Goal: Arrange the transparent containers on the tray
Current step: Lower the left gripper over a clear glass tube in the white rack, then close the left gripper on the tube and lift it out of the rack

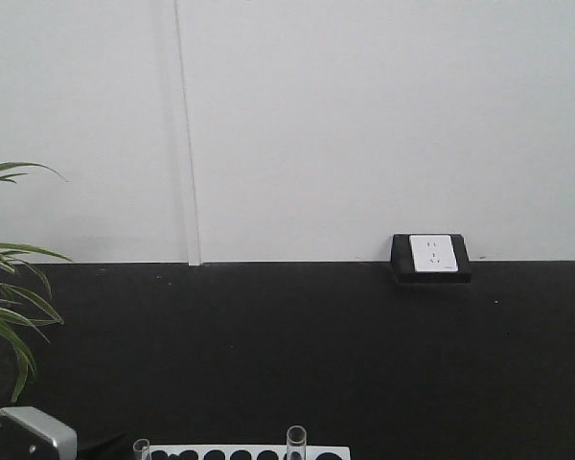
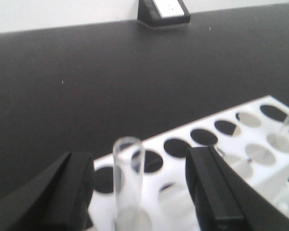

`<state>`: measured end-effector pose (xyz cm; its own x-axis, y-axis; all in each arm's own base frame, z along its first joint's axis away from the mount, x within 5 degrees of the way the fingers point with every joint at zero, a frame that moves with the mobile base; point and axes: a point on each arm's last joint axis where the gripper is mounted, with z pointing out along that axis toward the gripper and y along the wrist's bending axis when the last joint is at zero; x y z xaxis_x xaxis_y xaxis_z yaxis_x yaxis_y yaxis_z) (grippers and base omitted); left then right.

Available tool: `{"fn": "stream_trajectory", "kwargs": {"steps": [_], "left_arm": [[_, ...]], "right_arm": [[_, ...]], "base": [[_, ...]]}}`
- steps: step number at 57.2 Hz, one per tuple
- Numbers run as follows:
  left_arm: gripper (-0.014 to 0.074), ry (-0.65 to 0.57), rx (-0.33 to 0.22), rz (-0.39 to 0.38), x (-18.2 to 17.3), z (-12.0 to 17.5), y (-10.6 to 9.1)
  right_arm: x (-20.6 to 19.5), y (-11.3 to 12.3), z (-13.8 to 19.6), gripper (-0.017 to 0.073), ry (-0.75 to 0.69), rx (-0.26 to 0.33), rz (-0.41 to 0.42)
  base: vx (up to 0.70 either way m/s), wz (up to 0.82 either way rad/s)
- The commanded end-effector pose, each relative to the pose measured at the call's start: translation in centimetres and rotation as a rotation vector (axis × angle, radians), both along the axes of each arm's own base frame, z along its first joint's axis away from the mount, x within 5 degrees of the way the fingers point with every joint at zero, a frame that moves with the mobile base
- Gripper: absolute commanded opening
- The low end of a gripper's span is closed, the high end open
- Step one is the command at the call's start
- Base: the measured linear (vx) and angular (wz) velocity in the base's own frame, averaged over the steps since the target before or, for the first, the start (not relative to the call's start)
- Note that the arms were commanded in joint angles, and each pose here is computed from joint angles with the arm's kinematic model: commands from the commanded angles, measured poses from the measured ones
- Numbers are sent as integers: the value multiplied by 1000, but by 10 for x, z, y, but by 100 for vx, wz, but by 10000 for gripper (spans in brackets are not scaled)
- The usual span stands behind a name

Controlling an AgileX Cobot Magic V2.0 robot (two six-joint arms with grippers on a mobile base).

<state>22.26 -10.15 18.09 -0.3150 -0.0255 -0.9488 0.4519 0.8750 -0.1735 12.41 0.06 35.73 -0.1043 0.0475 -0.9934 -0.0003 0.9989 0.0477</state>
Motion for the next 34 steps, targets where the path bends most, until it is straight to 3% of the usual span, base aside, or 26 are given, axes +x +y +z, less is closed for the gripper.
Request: {"fn": "stream_trajectory", "kwargs": {"steps": [1,16,34], "left_arm": [[535,-105,-72,-2,12,18,-6],[511,-69,-67,4,19,5,-9],[366,-57,-99,68,21,5,-4]], "right_arm": [[0,0,18,473,-108,-13,-3],[0,0,18,473,-106,-13,-3],[0,0,18,473,-106,-13,-3]], "base": [[0,0],[0,0],[0,0]]}}
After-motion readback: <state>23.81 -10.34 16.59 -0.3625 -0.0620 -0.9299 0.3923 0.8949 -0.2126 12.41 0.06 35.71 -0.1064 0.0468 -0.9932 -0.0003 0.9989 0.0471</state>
